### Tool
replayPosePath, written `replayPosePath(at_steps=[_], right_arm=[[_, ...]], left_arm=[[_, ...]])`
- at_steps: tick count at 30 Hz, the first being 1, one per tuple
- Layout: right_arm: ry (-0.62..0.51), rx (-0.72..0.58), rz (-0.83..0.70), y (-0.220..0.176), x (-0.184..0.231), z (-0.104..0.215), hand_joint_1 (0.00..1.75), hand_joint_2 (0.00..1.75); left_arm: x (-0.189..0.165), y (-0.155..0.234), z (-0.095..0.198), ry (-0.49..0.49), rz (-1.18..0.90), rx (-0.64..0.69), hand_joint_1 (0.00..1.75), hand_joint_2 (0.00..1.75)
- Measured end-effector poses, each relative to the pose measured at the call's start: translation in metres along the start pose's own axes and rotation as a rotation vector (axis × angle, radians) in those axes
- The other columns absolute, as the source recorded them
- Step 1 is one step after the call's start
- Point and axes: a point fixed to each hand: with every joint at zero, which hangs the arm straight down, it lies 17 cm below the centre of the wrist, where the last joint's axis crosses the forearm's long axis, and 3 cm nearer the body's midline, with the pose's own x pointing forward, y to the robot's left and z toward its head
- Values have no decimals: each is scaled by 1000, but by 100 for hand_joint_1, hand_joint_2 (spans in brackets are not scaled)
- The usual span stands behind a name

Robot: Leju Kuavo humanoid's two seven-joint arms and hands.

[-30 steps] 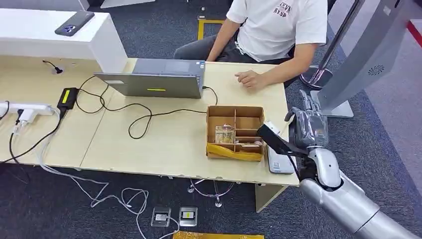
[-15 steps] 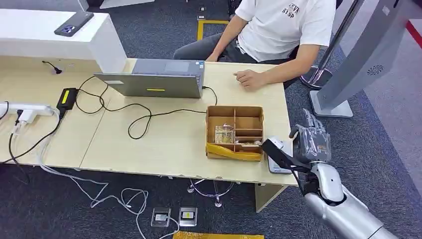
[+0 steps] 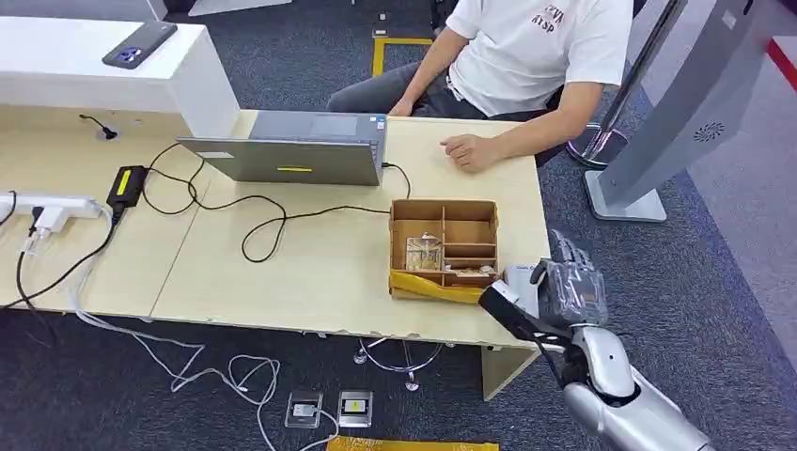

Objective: Pass the card to the sensor for recognition and then transmit it.

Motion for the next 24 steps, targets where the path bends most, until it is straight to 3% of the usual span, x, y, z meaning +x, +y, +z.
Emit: replayPosePath(at_steps=[24], right_arm=[[36,66,-6,34,-11,16,175,175]], left_arm=[[2,2,-1,-20,-4,3,0,0]])
